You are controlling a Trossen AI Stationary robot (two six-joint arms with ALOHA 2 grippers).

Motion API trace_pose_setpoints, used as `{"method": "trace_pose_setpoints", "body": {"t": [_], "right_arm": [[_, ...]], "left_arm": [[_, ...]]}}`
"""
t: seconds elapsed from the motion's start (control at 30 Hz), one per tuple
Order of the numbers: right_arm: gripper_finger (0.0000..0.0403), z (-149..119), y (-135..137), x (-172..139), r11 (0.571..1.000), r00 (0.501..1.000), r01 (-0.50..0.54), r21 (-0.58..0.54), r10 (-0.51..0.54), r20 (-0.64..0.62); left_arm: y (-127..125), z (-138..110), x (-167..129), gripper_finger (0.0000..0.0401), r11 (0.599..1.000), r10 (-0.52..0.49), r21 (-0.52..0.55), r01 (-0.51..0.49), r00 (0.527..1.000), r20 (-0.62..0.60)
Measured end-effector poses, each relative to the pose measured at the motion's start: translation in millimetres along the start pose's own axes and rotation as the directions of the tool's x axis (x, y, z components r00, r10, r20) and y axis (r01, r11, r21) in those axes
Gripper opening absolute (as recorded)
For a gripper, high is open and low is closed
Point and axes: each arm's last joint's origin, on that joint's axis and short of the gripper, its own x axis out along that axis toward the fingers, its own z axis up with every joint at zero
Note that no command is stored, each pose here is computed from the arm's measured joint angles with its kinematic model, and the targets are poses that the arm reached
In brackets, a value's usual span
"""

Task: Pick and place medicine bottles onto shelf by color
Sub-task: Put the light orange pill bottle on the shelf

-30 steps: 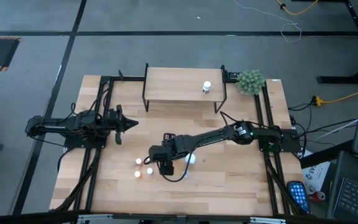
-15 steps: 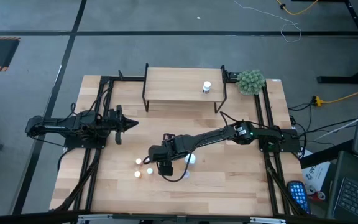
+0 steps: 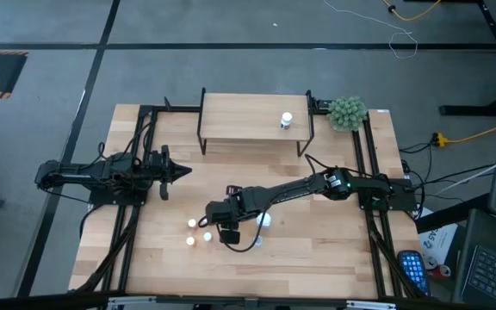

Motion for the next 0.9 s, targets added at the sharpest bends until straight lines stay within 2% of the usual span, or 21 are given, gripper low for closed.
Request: {"method": "trace_pose_setpoints", "body": {"t": [0.53, 0.73, 0.9], "right_arm": [[0.0019, 0.3, 0.1, -2.0, 1.000, 1.000, -0.004, -0.005, 0.004, 0.002], [0.0007, 0.3, 0.1, -2.0, 1.000, 1.000, -0.004, -0.006, 0.004, 0.002], [0.0018, 0.1, 0.3, -1.4, 1.000, 1.000, -0.008, -0.008, 0.008, 0.000]], "left_arm": [[0.0, 0.1, 0.0, 0.0000, 1.000, 0.000, 0.000, 0.000, 1.000, 0.000], [0.0, 0.2, 0.0, 0.0000, 1.000, 0.000, 0.000, 0.000, 1.000, 0.001], [0.0, 0.2, 0.0, 0.0000, 1.000, 0.000, 0.000, 0.000, 1.000, 0.001]]}}
